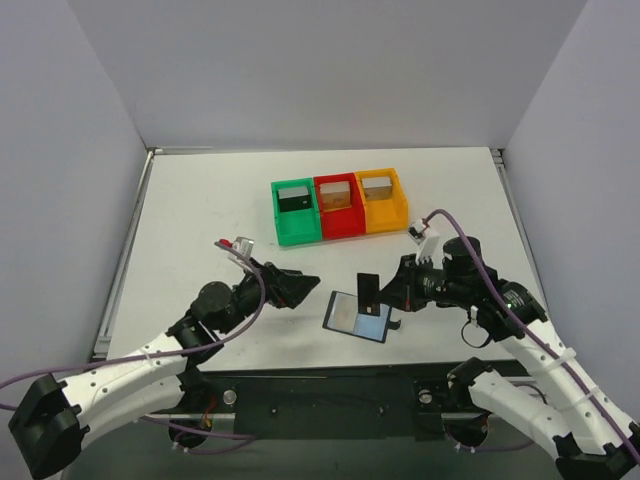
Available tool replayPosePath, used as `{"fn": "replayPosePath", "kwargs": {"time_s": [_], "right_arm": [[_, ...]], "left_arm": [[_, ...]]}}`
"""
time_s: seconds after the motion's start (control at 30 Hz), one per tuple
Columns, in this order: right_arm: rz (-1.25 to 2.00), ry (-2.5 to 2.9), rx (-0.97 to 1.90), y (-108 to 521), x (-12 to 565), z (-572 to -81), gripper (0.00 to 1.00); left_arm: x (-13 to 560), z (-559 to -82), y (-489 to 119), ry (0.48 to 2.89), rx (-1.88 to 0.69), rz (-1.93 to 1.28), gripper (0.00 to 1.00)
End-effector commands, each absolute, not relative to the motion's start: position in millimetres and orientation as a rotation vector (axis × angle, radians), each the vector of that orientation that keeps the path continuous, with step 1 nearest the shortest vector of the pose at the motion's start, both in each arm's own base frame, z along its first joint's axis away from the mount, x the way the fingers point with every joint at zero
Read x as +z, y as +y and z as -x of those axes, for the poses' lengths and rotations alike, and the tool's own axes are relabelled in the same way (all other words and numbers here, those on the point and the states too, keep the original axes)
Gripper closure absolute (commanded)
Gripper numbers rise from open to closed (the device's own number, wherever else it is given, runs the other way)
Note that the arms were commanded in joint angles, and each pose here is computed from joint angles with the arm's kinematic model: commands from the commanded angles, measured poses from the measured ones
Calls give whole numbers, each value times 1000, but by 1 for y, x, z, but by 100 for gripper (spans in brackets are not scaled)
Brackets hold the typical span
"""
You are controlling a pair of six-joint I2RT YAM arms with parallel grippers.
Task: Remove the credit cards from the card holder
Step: Place the credit card in the storage box.
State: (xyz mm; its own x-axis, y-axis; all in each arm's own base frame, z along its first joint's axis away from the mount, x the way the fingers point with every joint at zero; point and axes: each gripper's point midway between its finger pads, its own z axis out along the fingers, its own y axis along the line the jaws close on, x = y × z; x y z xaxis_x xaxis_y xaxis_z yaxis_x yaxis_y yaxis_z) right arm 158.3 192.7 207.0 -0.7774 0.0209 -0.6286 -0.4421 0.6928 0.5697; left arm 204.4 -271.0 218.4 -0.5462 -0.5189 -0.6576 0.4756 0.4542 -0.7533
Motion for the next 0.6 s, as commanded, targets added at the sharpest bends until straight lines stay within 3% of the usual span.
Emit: {"fn": "replayPosePath", "kwargs": {"time_s": [0.0,0.2,0.43,0.57], "right_arm": [[613,2328,1224,222,231,-114,100],[830,2320,1349,241,250,-81,100],[934,2314,1345,251,254,-73,100],[964,2321,1327,254,251,-71,100]], "left_arm": [[271,-176,-269,1520,-1418,-180,3],[317,-114,-272,1321,-1755,-530,3],[307,-92,-290,1447,-1937,-754,3],[296,-92,-299,1526,-1908,-821,6]]}}
